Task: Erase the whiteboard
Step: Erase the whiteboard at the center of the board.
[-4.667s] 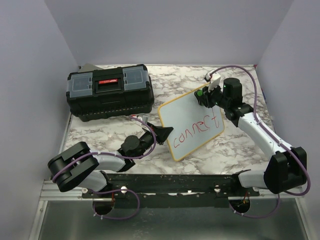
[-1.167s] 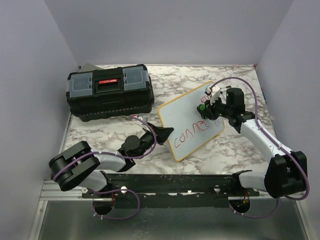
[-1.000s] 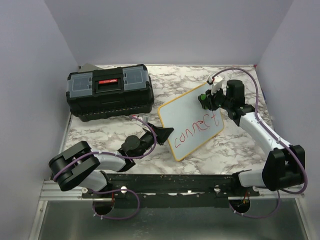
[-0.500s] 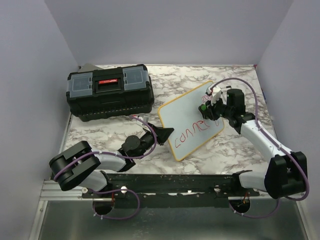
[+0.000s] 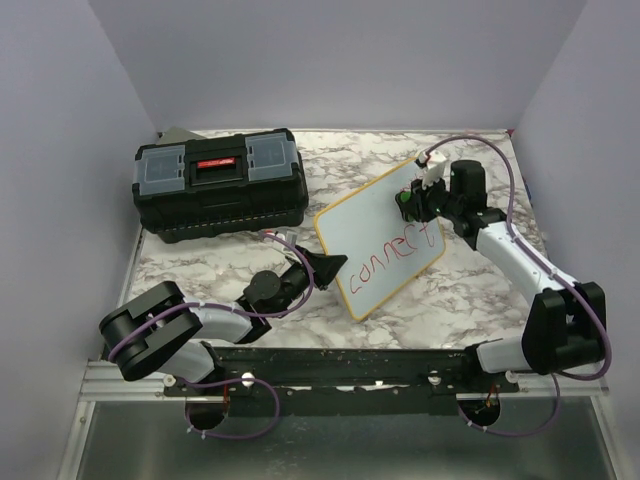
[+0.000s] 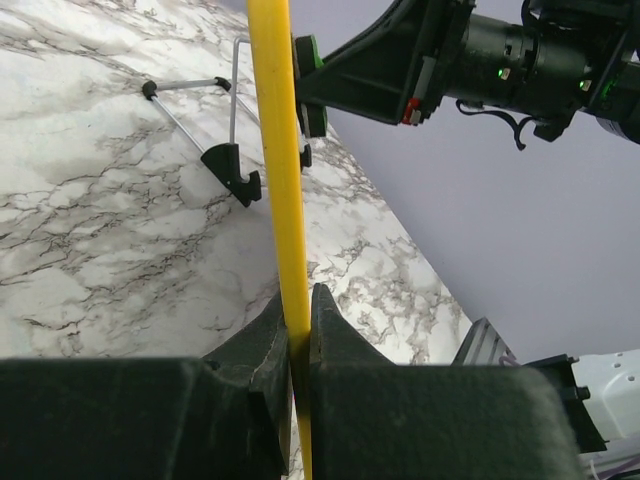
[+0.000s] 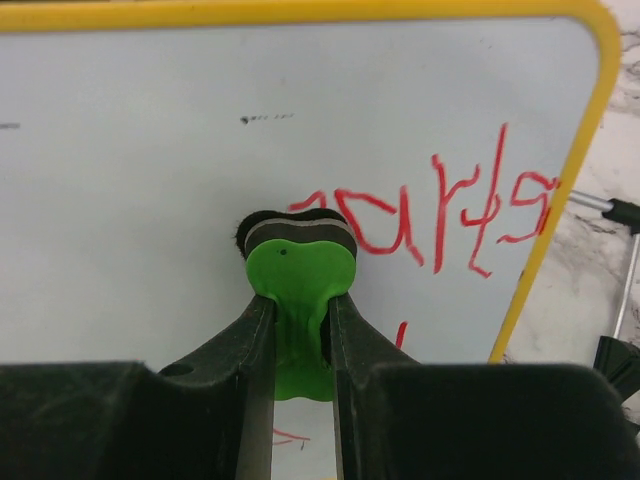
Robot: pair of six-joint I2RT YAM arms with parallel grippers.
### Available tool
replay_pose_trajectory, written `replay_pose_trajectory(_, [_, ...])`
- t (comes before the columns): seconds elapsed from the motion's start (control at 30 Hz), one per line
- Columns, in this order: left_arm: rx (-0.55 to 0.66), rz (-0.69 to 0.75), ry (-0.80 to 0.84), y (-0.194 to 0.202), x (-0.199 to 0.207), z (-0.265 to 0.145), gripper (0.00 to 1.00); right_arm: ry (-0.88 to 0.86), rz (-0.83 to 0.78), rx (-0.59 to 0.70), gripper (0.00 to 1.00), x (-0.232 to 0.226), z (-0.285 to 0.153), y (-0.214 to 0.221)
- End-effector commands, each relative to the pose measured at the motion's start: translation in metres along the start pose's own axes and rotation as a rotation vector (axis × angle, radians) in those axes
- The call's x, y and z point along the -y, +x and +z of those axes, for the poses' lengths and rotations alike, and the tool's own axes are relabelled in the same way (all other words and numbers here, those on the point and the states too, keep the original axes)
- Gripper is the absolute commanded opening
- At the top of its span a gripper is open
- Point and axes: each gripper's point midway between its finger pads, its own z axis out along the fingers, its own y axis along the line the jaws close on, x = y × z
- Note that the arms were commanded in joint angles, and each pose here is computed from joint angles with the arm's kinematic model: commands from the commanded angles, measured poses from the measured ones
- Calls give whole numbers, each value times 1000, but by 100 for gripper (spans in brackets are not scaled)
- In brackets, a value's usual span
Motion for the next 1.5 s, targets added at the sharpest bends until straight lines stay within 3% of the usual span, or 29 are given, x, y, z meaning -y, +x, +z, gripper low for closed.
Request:
replay_pose_trajectory(0.0, [-42,52,132,6,28,-4,0,134,68,57,1,28,8,-21])
replay_pose_trajectory(0.2, [-41,50,137,7,28,-5,0,111,25,-43,1,25,3,23])
replay_pose_trajectory(0.37, [-38,46,138,8,27,-5,0,-196,-96,-73,1,-31,-9,51])
replay_pose_trajectory(0.47, [-37,41,141,8,28,-4,0,-280,-90,-49,1,-45,-12,43])
replay_pose_trajectory(0.8, [-42,37,137,8,28,-4,0,-18,46,133,1,7,7,-41])
replay_pose_trajectory(0.93, [-41,38,137,7,29,-4,0,72,69,121,1,24,9,-39])
replay_pose_trajectory(1.07, [-40,38,138,8,28,-4,0,118,38,33,1,31,7,-10])
replay_pose_trajectory(1.17, [-40,40,138,8,28,-5,0,41,-23,-34,1,16,3,13])
replay_pose_trajectory(1.33, [-42,37,143,9,28,-4,0,-329,-116,-8,1,-50,-13,18])
replay_pose_trajectory(1.47, [-42,37,144,8,29,-4,0,-291,-73,69,1,-43,-9,-10])
